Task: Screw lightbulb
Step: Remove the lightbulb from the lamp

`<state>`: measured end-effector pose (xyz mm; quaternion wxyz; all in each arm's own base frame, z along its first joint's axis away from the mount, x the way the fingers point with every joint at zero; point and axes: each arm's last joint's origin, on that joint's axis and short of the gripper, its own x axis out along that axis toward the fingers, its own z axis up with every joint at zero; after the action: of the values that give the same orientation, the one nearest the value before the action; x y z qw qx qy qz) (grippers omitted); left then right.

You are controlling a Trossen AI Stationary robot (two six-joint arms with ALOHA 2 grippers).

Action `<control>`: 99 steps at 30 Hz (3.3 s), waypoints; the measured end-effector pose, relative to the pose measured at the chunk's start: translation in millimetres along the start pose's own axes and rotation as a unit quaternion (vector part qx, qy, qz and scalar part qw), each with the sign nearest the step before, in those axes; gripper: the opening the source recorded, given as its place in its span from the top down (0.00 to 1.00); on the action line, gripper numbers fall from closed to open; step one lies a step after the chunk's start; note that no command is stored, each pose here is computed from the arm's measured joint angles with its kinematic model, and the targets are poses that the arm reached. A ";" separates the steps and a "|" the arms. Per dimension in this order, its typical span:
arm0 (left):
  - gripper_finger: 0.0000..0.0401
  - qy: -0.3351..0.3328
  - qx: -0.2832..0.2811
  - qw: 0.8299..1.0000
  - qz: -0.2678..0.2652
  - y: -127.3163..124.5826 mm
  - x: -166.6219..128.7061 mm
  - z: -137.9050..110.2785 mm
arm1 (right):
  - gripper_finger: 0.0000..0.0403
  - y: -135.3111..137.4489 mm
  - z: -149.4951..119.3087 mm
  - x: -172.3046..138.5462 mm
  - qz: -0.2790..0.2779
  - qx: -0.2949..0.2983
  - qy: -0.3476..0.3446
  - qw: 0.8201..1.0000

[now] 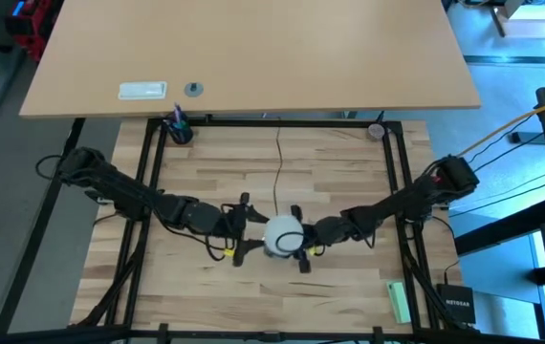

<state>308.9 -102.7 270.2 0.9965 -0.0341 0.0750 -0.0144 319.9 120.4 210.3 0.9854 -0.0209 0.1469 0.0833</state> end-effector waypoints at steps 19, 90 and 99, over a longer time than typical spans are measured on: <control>0.49 -0.027 -0.037 0.994 -0.095 -45.5 1.3 16.2 | 0.56 41.5 36.0 -1.1 -0.022 0.076 -0.005 0.997; 0.39 -0.009 0.043 0.998 0.053 -22.8 -29.5 37.8 | 0.56 13.0 66.3 11.2 -0.257 0.062 -0.020 0.964; 0.33 -0.010 0.057 0.997 -0.057 -24.7 -43.9 48.5 | 0.56 20.5 73.4 14.5 -0.089 0.038 -0.029 0.995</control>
<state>272.2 -122.7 326.3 0.9951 0.0179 0.0624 -0.0748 351.1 147.8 275.9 0.9928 0.0057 0.1188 -0.0098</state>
